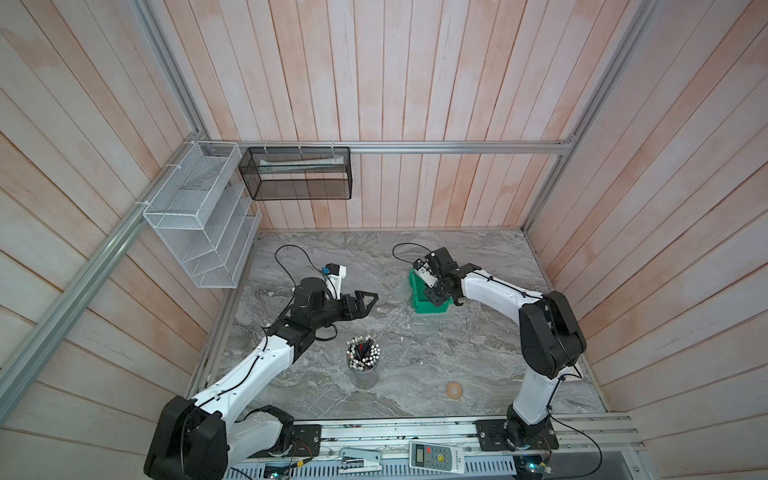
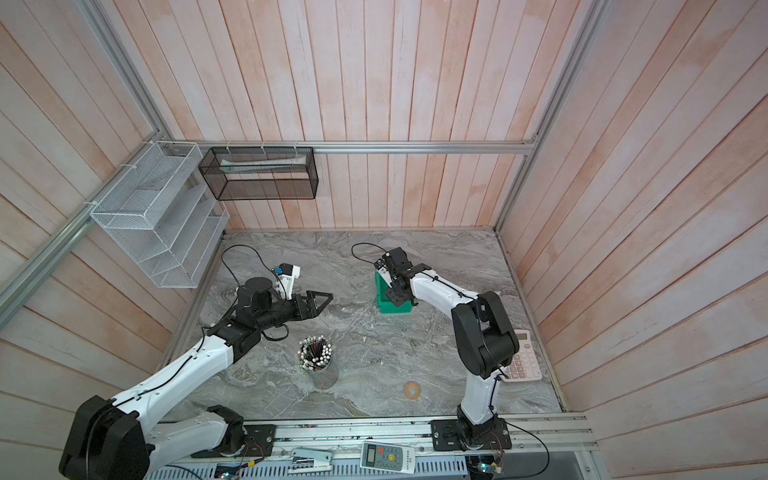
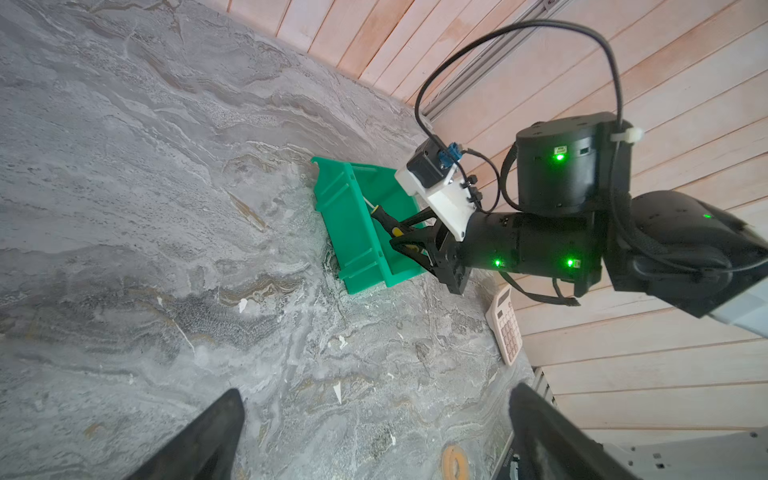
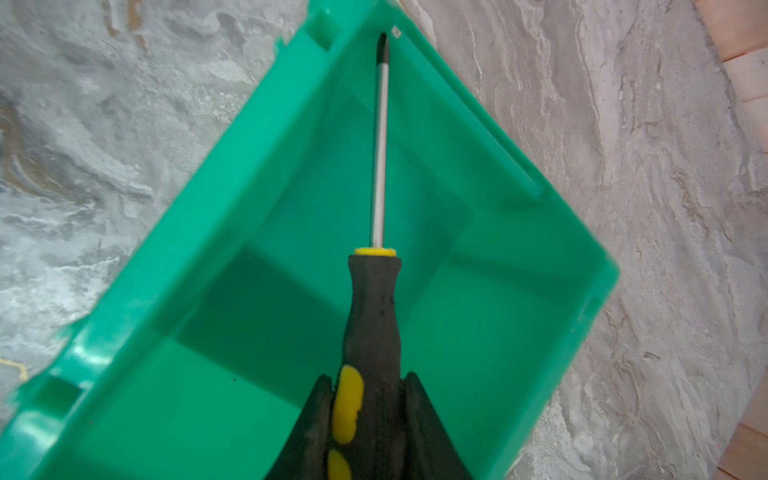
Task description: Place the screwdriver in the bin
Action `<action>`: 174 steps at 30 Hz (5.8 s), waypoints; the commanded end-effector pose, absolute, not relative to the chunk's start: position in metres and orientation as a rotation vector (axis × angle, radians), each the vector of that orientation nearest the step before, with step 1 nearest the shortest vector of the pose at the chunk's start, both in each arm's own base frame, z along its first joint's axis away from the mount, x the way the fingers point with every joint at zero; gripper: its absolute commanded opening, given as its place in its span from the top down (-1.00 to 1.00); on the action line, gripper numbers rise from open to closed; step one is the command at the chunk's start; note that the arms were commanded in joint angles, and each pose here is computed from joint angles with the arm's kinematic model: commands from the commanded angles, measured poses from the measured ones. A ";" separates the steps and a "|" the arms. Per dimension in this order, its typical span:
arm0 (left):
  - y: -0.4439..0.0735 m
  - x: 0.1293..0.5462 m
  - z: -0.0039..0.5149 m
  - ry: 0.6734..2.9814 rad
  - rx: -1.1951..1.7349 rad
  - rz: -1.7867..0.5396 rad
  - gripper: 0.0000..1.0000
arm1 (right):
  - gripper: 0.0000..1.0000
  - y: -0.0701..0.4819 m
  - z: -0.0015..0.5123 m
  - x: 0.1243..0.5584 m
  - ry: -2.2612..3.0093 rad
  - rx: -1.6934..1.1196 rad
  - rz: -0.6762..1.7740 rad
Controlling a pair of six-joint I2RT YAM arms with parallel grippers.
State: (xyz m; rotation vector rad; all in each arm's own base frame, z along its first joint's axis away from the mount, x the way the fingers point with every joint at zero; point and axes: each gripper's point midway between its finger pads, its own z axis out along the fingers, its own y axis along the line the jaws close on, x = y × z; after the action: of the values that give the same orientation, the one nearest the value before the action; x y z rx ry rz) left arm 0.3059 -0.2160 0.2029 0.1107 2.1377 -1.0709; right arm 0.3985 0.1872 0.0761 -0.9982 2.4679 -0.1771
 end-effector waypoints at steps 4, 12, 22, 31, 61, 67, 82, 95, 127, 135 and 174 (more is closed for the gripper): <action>-0.217 0.310 0.216 2.106 0.126 -1.055 -1.00 | 0.52 0.189 0.058 0.398 2.501 -1.024 -0.187; -0.217 0.311 0.217 2.105 0.125 -1.053 -1.00 | 0.42 0.190 0.057 0.399 2.502 -1.006 -0.179; -0.217 0.313 0.220 2.104 0.125 -1.049 -1.00 | 0.29 0.189 0.067 0.404 2.476 -0.983 -0.200; -0.216 0.313 0.221 2.109 0.129 -1.035 -1.00 | 0.05 0.195 0.075 0.405 2.464 -0.966 -0.158; -0.189 0.359 0.295 1.898 0.215 -0.636 -1.00 | -0.97 0.063 0.296 0.419 1.808 0.219 -0.016; -0.140 0.371 0.299 1.797 0.078 -0.420 -1.00 | -0.97 -0.042 0.274 0.373 1.637 0.688 -0.192; -0.013 0.346 0.222 1.671 -0.254 0.087 -1.00 | -0.97 -0.074 0.174 0.327 1.621 0.781 -0.598; 0.029 0.368 0.145 1.757 -0.225 0.297 -1.00 | -0.96 -0.030 0.196 0.322 1.413 0.476 -0.542; 0.021 0.385 0.129 1.696 -0.142 0.116 -1.00 | -0.97 -0.008 0.177 0.307 1.403 0.285 -0.450; 0.021 0.384 0.128 1.698 -0.140 0.116 -1.00 | -0.97 -0.030 0.171 0.308 1.413 0.365 -0.392; 0.021 0.383 0.130 1.692 -0.140 0.118 -1.00 | -0.96 -0.026 0.133 0.365 1.630 0.228 -0.176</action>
State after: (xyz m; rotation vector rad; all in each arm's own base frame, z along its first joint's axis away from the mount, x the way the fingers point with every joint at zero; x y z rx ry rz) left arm 0.3836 0.0214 0.1265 -0.1373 1.7078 0.1269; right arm 0.3622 -0.0264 0.1318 0.2230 1.6326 -0.1903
